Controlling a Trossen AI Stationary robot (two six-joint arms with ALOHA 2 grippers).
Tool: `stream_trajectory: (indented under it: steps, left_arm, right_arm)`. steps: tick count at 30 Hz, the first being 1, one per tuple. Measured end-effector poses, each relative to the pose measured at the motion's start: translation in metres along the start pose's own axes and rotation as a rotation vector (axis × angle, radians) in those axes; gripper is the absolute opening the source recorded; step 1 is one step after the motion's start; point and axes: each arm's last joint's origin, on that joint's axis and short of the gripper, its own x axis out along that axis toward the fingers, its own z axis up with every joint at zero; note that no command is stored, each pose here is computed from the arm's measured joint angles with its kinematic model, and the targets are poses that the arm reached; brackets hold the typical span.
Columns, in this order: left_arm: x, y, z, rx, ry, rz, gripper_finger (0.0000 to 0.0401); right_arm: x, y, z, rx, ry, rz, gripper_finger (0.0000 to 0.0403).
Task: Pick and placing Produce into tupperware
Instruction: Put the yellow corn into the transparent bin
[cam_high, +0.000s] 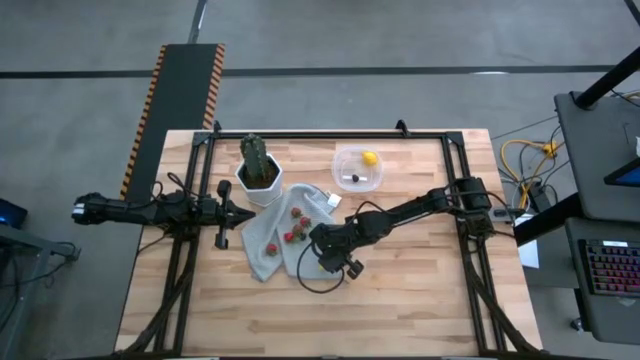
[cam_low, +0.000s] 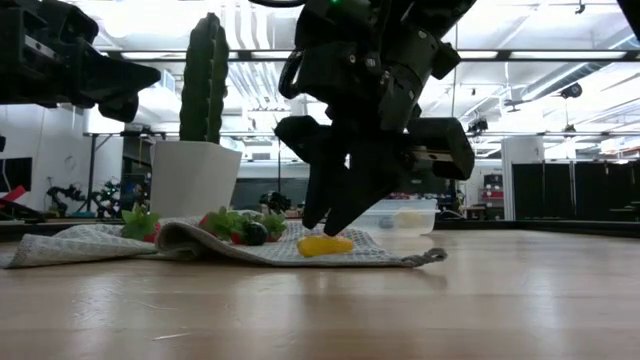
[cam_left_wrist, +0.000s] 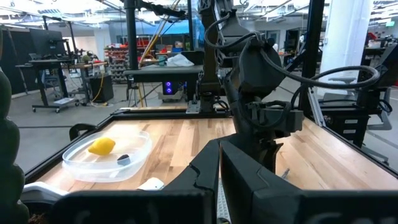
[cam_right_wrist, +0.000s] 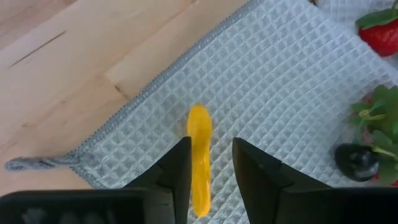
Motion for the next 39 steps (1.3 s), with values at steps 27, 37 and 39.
stream_trajectory:
  steps: [27, 37, 39]
  left_arm:
    - [0.0, 0.0, 0.0, 0.0, 0.0, 0.0, 0.0]
    - [0.0, 0.0, 0.0, 0.0, 0.0, 0.0, 0.0]
    - [0.0, 0.0, 0.0, 0.0, 0.0, 0.0, 0.0]
  right_arm:
    - [0.017, 0.001, -0.003, 0.023, -0.036, 0.036, 0.0087]
    - [0.015, 0.0, -0.002, 0.022, -0.04, 0.032, 0.0068]
    - [0.014, 0.0, -0.001, 0.021, -0.043, 0.03, 0.0068]
